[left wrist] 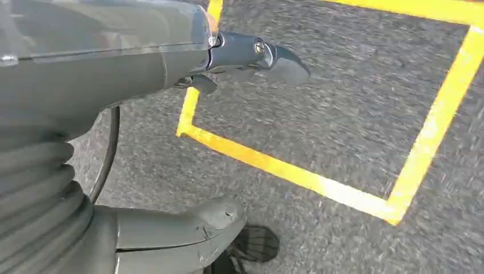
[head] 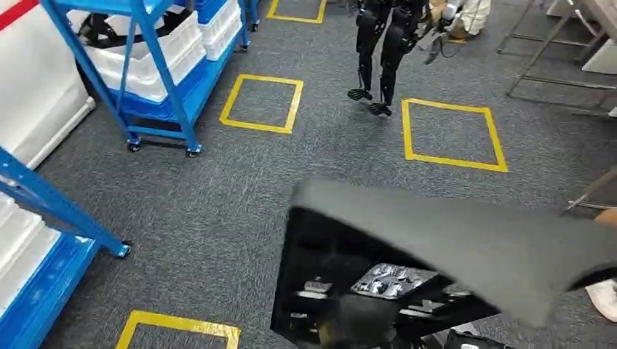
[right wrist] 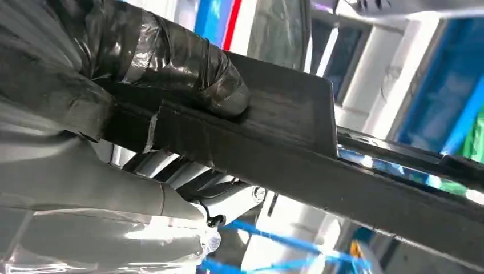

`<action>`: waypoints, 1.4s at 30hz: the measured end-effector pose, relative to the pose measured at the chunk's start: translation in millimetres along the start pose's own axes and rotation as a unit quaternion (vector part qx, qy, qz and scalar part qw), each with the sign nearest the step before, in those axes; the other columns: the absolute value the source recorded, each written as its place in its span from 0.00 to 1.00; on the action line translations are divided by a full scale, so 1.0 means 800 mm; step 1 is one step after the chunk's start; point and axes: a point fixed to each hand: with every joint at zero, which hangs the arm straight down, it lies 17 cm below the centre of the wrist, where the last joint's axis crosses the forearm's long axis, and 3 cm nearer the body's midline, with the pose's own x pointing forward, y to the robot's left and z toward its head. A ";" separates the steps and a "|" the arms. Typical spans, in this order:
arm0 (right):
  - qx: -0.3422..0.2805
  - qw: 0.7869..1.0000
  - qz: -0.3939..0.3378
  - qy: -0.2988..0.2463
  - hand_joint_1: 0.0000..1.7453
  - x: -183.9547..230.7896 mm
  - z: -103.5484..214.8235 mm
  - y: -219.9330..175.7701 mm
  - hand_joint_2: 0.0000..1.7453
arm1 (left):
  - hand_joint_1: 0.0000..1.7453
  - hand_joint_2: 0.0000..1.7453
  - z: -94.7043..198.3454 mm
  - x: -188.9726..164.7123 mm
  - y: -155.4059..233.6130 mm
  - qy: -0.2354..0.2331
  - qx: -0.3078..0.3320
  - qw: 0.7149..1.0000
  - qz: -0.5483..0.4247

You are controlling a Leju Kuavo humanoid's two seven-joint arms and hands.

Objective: Take the parts from the cabinet and place them on the table.

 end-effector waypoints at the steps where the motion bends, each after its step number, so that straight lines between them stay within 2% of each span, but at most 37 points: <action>1: -0.003 1.000 -0.002 0.001 1.00 0.000 0.001 -0.003 1.00 | 0.00 1.00 0.001 0.000 -0.004 0.000 -0.005 1.000 0.001; 11: -0.016 1.000 -0.008 0.002 1.00 -0.006 -0.002 -0.014 1.00 | 0.00 1.00 0.003 -0.005 -0.007 0.005 -0.018 1.000 0.006; 18: -0.002 1.000 -0.003 0.013 1.00 -0.011 -0.004 -0.007 1.00 | 0.00 1.00 0.001 -0.002 -0.009 0.005 -0.017 1.000 0.003; 42: 0.023 1.000 -0.006 -0.003 1.00 -0.005 -0.020 0.013 1.00 | 0.00 1.00 0.003 -0.006 -0.012 0.005 -0.017 1.000 -0.002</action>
